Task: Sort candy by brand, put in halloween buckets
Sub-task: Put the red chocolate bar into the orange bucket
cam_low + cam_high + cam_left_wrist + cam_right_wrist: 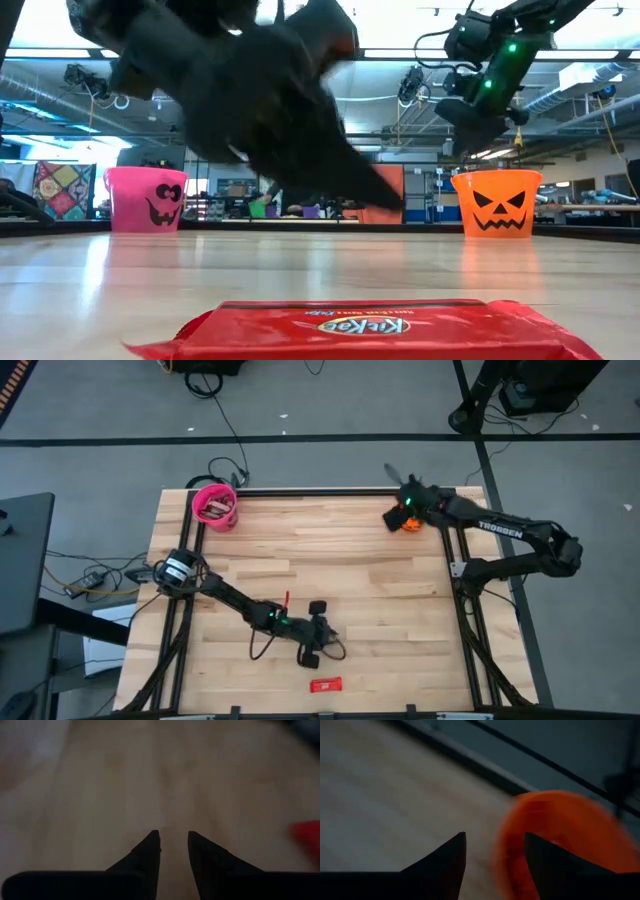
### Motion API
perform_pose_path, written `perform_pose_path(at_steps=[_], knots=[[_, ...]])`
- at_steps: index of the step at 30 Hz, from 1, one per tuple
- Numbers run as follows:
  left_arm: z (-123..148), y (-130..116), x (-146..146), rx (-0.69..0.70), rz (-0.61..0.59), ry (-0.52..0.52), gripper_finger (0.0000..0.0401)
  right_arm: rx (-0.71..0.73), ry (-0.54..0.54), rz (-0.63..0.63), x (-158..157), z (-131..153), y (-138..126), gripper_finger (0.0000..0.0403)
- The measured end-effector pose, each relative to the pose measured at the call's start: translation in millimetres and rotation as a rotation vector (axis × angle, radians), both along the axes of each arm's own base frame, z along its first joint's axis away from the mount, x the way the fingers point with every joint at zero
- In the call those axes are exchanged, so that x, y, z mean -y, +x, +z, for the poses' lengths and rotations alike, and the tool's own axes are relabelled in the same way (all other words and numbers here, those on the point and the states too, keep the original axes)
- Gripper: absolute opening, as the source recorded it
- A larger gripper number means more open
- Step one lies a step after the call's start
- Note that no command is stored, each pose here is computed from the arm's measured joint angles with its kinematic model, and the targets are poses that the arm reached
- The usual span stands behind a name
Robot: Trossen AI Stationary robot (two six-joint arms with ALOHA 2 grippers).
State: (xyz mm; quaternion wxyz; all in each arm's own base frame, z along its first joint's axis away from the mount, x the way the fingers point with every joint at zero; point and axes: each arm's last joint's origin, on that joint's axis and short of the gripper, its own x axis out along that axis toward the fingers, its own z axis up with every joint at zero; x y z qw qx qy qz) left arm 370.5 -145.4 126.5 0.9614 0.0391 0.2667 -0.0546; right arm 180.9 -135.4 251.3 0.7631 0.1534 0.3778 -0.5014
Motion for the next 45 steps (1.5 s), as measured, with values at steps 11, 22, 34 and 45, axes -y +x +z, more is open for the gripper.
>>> perform_pose_path(at_steps=[11,22,34,45], knots=[[26.5,-20.9,74.7,-0.009,-0.212,-0.025,0.02,0.131,-0.057,0.371,-109.7,-25.3,42.6,0.0192],[20.5,-39.8,100.4,-0.069,-0.081,-0.031,0.0228,0.417,-0.053,0.586,-189.5,-11.6,51.5,0.0192],[-8.7,-35.7,106.5,-0.086,-0.079,-0.046,0.0228,0.473,0.001,0.678,-218.6,-9.7,44.2,0.0191],[-34.2,-32.6,111.8,-0.114,-0.107,-0.089,0.0225,0.48,0.013,0.691,-223.3,-9.6,42.4,0.0191]])
